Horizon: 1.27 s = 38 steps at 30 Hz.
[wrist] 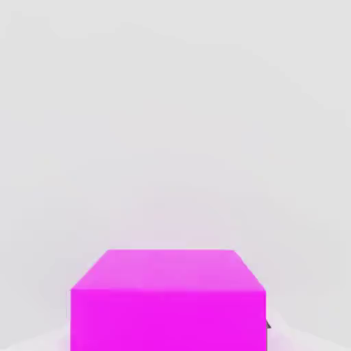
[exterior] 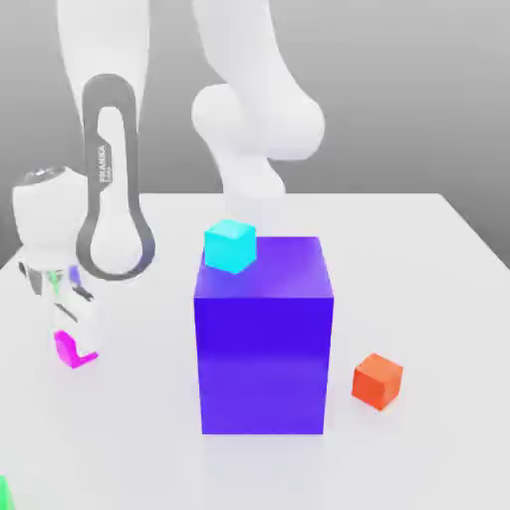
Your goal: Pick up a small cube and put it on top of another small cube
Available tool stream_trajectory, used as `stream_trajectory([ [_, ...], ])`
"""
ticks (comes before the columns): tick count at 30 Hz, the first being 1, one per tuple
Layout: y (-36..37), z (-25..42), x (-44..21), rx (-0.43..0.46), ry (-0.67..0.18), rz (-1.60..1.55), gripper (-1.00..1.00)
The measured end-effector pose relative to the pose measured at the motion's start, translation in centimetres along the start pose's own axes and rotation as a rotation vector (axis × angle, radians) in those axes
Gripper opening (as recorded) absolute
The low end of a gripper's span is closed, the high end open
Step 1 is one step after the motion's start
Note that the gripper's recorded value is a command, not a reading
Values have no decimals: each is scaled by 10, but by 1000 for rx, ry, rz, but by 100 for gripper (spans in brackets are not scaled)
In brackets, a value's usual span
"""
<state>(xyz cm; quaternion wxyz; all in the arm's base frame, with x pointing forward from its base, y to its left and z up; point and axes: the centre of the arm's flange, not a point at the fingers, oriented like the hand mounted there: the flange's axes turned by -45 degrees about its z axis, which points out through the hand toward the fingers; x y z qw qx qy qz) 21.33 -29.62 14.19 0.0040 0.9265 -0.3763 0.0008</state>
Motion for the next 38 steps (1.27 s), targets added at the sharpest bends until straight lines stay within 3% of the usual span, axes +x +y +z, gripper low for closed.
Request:
stream_trajectory([
  [9,-2,-48,0,4,-3,7,-100],
  [20,-77,-77,122,-34,8,176,-100],
  [30,-194,-99,208,-1,-1,348,-100],
  [34,-213,-56,217,8,-5,372,-100],
  [35,-213,-44,217,8,-5,373,100],
  [38,-213,-44,217,8,-5,373,100],
])
